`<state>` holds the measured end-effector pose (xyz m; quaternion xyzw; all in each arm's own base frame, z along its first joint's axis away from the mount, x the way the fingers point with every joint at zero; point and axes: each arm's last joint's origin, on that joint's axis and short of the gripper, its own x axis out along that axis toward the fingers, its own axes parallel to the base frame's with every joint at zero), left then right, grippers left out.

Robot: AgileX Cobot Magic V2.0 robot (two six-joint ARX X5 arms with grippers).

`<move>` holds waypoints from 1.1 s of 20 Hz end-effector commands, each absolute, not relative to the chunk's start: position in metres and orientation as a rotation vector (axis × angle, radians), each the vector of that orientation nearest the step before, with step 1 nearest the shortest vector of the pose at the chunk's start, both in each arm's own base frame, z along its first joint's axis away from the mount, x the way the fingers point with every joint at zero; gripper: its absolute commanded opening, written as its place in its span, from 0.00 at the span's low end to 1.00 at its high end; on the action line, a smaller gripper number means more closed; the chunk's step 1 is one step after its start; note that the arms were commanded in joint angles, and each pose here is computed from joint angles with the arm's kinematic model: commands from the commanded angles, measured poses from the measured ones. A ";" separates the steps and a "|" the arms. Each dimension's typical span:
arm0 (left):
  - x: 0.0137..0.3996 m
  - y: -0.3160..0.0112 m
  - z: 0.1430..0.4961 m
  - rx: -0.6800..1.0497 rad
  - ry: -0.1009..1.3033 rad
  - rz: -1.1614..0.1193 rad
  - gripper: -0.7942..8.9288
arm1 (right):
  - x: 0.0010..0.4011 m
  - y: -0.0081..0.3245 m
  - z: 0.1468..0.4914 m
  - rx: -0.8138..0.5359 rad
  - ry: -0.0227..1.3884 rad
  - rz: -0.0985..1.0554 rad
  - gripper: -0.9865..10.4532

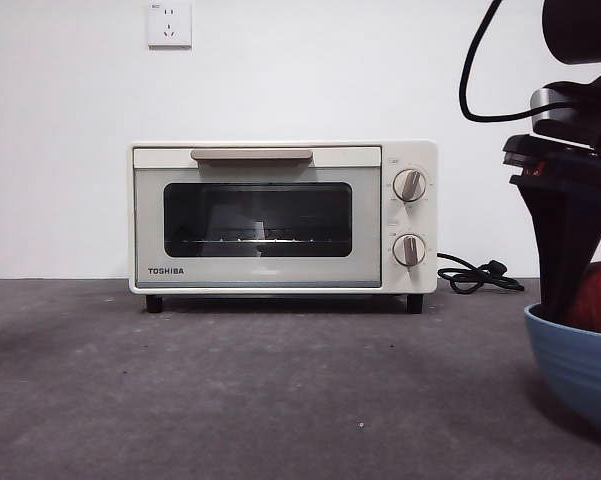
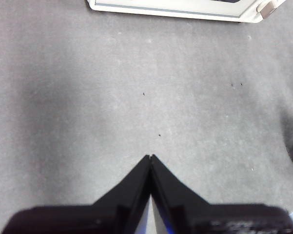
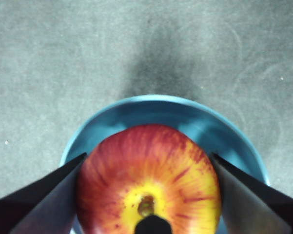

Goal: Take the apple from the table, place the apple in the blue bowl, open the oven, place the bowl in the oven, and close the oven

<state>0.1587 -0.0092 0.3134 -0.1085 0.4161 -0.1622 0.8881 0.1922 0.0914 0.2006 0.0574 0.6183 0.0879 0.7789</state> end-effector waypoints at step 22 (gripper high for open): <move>0.278 -0.050 0.328 -0.325 0.777 -0.625 0.08 | 0.170 0.082 0.290 0.186 1.113 0.292 0.16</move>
